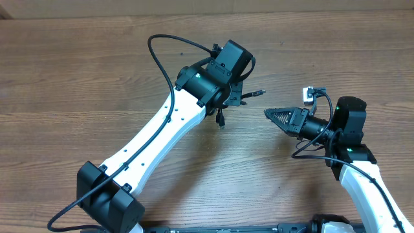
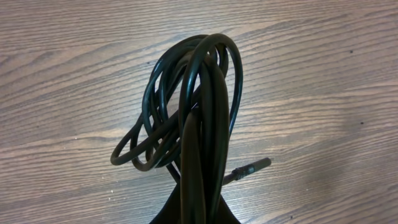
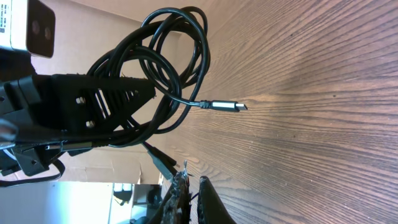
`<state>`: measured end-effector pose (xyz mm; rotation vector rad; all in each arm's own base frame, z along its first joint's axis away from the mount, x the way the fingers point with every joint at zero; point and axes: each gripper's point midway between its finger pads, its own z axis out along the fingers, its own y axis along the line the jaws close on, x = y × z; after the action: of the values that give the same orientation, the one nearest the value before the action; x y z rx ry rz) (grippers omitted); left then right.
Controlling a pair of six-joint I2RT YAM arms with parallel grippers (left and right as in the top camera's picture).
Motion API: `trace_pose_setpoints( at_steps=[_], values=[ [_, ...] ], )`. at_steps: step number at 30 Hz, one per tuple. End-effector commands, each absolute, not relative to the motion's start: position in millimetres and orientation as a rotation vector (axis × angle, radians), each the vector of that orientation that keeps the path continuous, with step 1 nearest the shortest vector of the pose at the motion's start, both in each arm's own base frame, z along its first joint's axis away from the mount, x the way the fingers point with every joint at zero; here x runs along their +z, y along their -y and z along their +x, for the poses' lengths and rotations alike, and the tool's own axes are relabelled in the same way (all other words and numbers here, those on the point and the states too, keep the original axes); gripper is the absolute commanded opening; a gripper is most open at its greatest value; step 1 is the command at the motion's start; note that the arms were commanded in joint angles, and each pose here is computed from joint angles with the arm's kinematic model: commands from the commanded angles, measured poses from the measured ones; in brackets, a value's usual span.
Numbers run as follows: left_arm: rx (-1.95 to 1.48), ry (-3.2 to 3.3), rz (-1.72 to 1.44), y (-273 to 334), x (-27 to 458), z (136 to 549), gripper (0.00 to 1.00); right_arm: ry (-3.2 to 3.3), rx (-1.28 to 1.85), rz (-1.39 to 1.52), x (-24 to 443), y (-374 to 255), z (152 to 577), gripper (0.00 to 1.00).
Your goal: Untangle cables
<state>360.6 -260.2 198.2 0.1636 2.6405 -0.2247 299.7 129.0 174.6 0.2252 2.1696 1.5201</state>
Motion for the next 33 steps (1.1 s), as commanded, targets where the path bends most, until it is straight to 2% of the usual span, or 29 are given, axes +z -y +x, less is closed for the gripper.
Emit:
trace_pose_setpoints(
  at_steps=[1, 3, 6, 7, 13, 14, 18, 22, 25, 26, 33],
  values=[
    [-0.265, -2.629, 0.333, 271, 202, 357, 0.04, -2.158, 1.507, 0.212, 180, -129, 303, 0.09],
    [-0.344, -2.621, 0.538, 284, 201, 346, 0.04, -2.154, 1.502, 0.205, 181, -129, 303, 0.36],
    [-0.491, -2.587, 0.770, 304, 203, 329, 0.04, -2.148, 1.485, 0.208, 181, -127, 306, 0.63],
    [-0.533, -2.575, 0.818, 308, 204, 324, 0.04, -2.147, 1.479, 0.211, 180, -127, 307, 0.66],
    [-0.751, -2.494, 1.032, 330, 213, 301, 0.04, -2.139, 1.462, 0.211, 181, -126, 309, 0.67],
    [-0.767, -2.488, 1.043, 331, 214, 299, 0.04, -2.136, 1.461, 0.207, 182, -126, 310, 0.67],
    [-0.870, -2.460, 1.069, 341, 220, 292, 0.04, -2.112, 1.452, 0.175, 186, -126, 312, 0.44],
    [-0.883, -2.444, 1.071, 343, 222, 293, 0.04, -2.077, 1.465, 0.081, 194, -130, 309, 0.28],
    [-0.884, -2.442, 1.071, 343, 223, 293, 0.05, -2.069, 1.464, 0.056, 195, -130, 308, 0.08],
    [-0.883, -2.442, 1.072, 343, 223, 293, 0.04, -2.069, 1.463, 0.057, 195, -130, 308, 0.04],
    [-0.858, -2.444, 1.064, 342, 221, 296, 0.04, -2.053, 1.455, 0.040, 198, -130, 310, 0.04]
  ],
)
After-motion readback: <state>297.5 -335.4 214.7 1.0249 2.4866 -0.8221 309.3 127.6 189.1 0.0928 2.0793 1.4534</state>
